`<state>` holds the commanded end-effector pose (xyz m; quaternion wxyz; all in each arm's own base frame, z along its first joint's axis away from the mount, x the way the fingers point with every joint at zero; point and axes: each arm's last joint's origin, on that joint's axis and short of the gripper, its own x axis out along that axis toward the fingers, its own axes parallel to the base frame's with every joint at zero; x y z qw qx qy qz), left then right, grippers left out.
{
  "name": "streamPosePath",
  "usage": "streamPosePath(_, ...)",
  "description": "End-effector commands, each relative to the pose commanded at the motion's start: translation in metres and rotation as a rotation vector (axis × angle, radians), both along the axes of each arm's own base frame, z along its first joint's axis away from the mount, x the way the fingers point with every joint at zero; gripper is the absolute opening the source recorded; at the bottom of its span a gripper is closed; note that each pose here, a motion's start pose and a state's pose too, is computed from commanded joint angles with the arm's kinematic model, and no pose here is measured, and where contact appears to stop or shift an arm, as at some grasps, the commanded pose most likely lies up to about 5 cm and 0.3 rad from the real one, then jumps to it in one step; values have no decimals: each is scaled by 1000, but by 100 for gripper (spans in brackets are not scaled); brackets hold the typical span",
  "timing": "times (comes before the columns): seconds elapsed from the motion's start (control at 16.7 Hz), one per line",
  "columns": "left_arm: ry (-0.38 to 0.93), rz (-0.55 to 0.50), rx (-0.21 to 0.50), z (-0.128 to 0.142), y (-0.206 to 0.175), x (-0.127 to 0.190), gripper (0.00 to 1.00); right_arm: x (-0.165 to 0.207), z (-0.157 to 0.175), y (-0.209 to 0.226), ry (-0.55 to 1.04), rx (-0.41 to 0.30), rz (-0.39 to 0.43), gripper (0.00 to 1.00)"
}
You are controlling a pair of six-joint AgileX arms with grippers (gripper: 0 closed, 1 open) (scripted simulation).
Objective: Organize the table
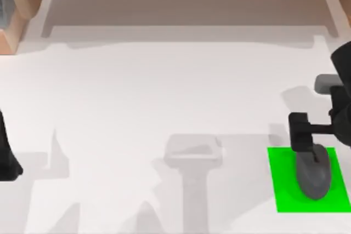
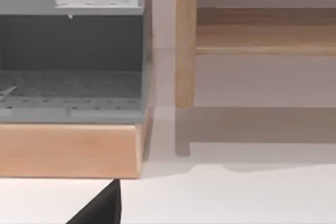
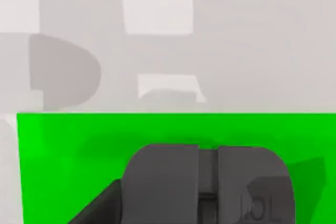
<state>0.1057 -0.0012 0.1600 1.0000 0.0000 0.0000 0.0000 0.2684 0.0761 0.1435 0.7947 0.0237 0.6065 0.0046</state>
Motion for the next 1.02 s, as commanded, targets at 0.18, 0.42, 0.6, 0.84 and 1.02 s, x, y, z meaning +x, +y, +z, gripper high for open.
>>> streamPosePath(0.18,0,0,0,0,0,0,100,10,-7,-47,-146,-5,-12,100)
streamPosePath(0.42,0,0,0,0,0,0,100,7,-26,-121,-368,-100,10,100)
streamPosePath(0.6,0,0,0,0,0,0,100,-7,-37,-172,-535,-260,78,100)
streamPosePath(0.84,0,0,0,0,0,0,100,-29,-49,-216,-712,-562,267,100)
streamPosePath(1.02,0,0,0,0,0,0,100,-41,-55,-232,-801,-814,462,100)
